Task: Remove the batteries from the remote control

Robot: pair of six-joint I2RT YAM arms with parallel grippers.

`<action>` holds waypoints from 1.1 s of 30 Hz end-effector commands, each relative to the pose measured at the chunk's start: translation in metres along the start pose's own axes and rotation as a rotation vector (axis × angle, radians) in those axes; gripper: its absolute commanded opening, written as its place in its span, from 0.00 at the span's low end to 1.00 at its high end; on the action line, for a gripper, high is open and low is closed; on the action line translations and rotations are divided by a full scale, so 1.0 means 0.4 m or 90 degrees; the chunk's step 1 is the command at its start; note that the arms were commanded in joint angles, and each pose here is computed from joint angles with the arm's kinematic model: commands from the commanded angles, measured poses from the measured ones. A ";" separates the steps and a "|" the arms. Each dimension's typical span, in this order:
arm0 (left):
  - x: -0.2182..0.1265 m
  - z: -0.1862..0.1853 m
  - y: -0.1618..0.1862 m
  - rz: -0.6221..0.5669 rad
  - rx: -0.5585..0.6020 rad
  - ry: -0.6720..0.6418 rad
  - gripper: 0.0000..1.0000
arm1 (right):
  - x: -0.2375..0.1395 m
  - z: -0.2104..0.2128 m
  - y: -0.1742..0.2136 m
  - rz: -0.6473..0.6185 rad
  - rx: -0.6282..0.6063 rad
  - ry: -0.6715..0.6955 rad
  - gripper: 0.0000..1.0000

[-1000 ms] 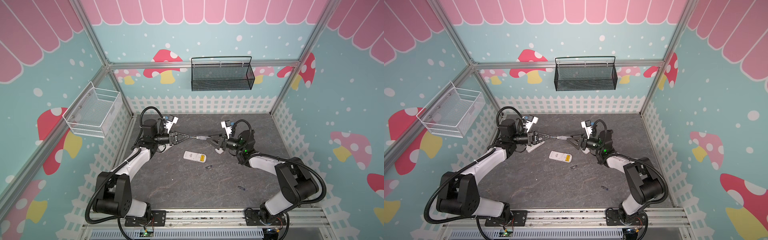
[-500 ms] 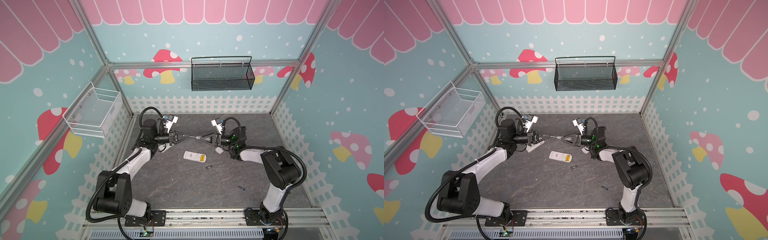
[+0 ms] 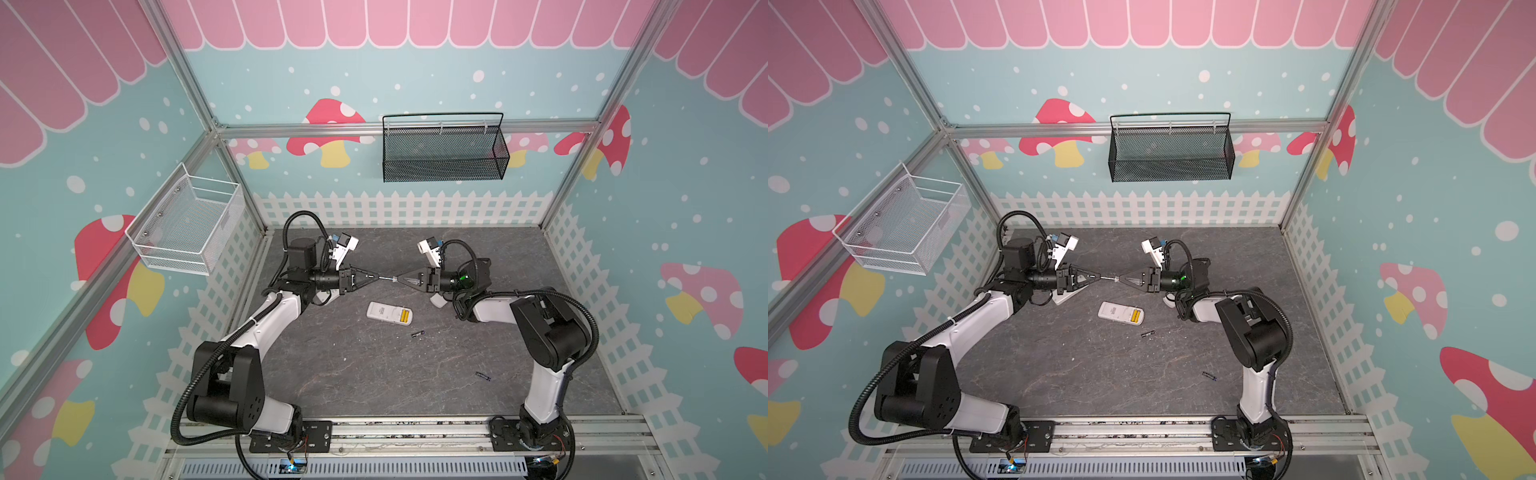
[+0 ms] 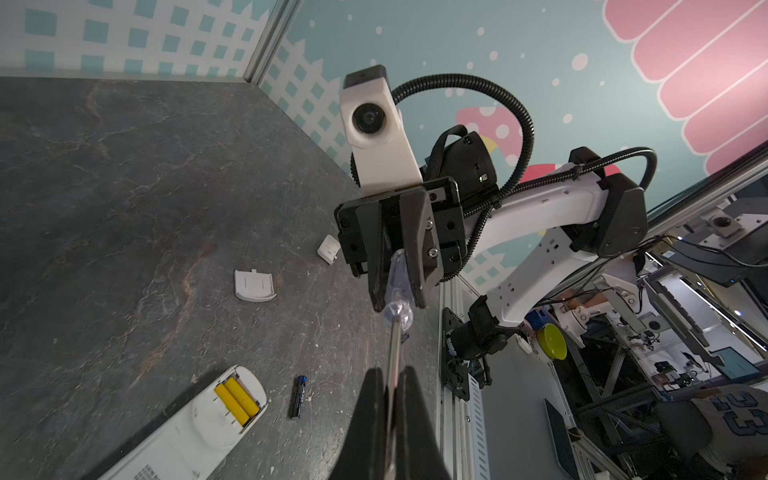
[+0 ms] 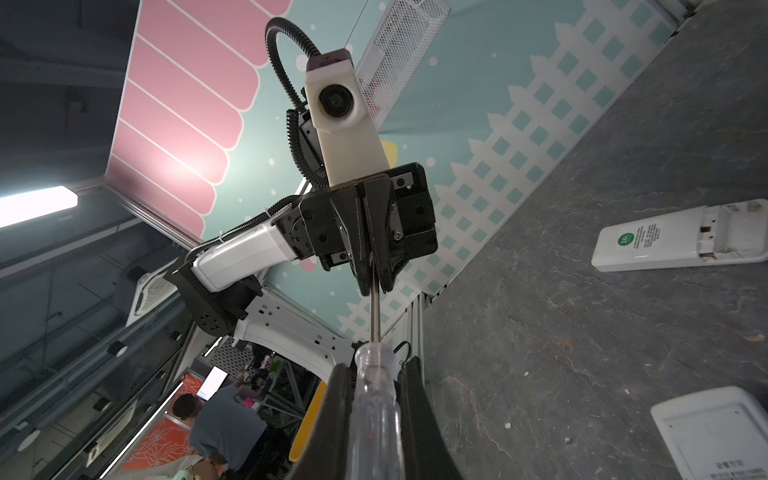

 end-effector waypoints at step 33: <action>0.077 0.204 0.122 0.473 0.549 -0.171 0.98 | -0.202 0.019 0.123 0.434 -0.507 0.345 0.00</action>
Point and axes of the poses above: each gripper's point midway between its finger pads, its own x axis out along the fingers, its own z axis along the line the jaws close on, y = z × x, the point moved 6 cm from there along -x, back along the fingers, and after that the axes turned 14 degrees about -x, right-handed, at the moved point
